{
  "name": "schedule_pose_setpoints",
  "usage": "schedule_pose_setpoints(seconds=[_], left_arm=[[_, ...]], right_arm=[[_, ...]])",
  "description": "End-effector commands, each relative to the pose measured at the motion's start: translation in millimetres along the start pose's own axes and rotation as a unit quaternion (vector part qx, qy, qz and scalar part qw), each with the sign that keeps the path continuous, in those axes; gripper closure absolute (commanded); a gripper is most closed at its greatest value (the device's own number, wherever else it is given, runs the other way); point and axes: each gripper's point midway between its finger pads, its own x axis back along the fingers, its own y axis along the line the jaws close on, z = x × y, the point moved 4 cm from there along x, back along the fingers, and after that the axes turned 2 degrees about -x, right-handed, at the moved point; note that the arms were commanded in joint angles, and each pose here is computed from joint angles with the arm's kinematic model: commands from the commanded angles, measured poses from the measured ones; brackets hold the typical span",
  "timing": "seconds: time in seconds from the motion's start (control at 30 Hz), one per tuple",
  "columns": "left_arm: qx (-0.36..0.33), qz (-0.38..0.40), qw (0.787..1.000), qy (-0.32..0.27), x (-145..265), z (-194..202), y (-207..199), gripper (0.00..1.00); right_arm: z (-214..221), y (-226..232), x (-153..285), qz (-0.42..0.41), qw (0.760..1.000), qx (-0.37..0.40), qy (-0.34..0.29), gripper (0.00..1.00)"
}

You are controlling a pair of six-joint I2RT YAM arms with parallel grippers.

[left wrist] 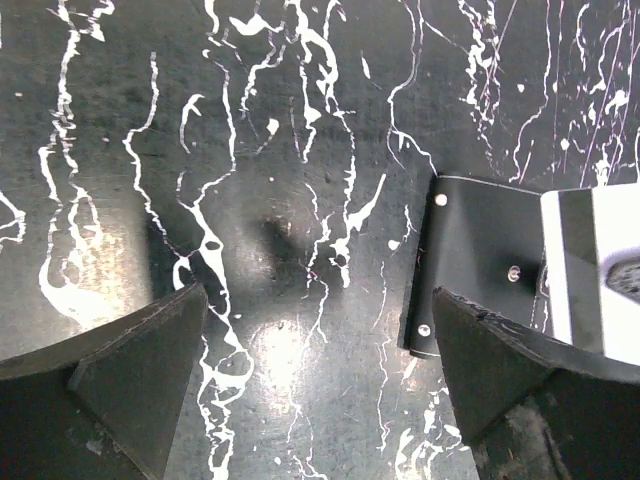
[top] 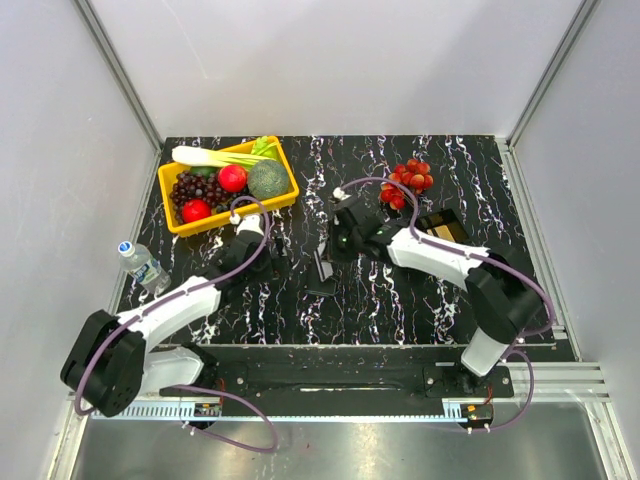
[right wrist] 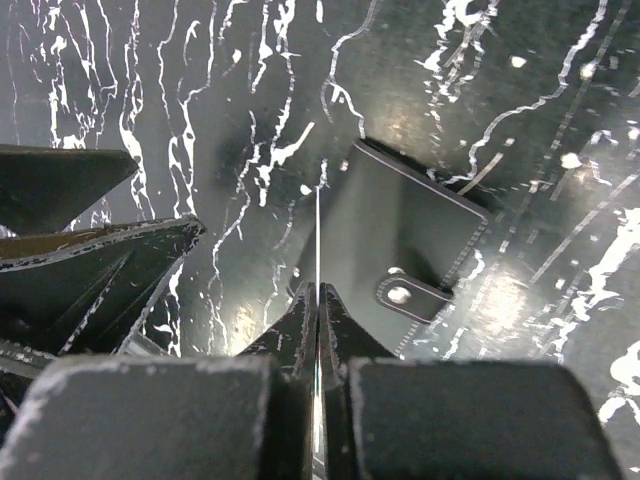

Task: Put the credit cards into the card holder
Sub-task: Pick up the credit card from the storage box, then open the card holder at the center of the board.

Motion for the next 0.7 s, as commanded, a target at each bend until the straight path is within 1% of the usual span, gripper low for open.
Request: schedule_pose_setpoints(seconds=[0.0, 0.13, 0.33, 0.67], left_arm=[[0.025, -0.015, 0.999, -0.038, 10.4, -16.6, 8.6, 0.01], [0.019, -0.015, 0.999, -0.045, 13.8, -23.3, 9.7, 0.01], [0.006, 0.009, 0.999, -0.032, 10.0, -24.2, 0.8, 0.03], [-0.031, 0.028, 0.999, 0.008, -4.1, -19.4, -8.5, 0.08]], right_arm=[[-15.8, 24.6, -11.3, 0.039, 0.997, -0.012, -0.059, 1.00], [-10.1, 7.9, -23.5, 0.109, 0.992, -0.008, -0.065, 1.00], [-9.0, -3.9, -33.1, 0.143, 0.988, 0.020, -0.056, 1.00], [-8.6, -15.5, -9.8, 0.166, 0.983, 0.033, -0.077, 1.00]])
